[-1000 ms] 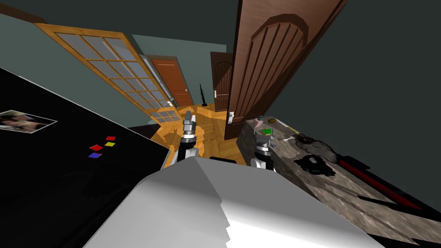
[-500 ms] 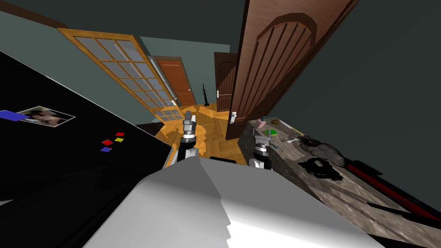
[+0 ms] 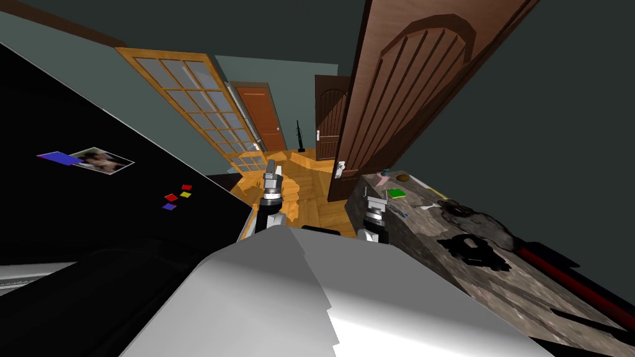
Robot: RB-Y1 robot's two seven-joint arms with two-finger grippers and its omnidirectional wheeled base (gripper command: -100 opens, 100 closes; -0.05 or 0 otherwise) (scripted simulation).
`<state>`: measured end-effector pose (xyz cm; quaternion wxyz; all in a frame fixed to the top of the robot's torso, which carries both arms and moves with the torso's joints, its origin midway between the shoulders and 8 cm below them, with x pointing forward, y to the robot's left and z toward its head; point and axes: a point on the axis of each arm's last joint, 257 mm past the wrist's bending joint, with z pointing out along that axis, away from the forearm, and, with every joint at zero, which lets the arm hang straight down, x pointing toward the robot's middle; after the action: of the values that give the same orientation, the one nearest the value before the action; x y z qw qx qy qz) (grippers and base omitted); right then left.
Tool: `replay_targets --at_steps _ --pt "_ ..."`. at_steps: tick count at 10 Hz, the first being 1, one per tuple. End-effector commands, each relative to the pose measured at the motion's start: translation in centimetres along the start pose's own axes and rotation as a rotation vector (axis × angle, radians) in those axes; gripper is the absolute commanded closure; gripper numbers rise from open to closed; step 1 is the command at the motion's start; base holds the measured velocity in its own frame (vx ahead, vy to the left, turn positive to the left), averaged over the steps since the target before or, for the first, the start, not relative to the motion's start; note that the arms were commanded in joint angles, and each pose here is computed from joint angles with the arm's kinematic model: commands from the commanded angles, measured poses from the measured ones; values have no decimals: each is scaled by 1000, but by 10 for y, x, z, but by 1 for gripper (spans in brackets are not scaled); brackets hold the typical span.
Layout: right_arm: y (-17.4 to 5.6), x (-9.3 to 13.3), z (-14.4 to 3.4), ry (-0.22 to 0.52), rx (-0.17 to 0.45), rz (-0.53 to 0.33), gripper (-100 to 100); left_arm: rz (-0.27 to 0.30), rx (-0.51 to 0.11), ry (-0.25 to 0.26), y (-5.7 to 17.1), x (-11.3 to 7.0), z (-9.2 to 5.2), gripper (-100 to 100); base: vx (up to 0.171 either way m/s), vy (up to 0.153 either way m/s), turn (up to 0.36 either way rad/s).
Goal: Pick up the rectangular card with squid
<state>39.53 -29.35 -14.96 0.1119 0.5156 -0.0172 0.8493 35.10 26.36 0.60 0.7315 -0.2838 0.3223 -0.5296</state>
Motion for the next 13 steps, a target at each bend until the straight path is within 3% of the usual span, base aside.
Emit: replay_targets --at_steps 1,2,5,7,13 --pt "1 -5 -2 -9 -10 67 -100 0 0 0 0 0 0 0 -25 17 78" --pt "1 -5 -2 -9 -10 79 -100 0 0 0 0 0 0 0 -12 8 -13" --pt "7 -27 -13 -50 -61 233 -100 0 0 0 0 0 0 0 -17 7 119" --pt "7 -27 -13 -49 -62 272 -100 0 0 0 0 0 0 0 -11 0 25" --pt "20 -61 -33 -98 -170 535 -100 0 0 0 0 0 0 0 -13 -16 88"
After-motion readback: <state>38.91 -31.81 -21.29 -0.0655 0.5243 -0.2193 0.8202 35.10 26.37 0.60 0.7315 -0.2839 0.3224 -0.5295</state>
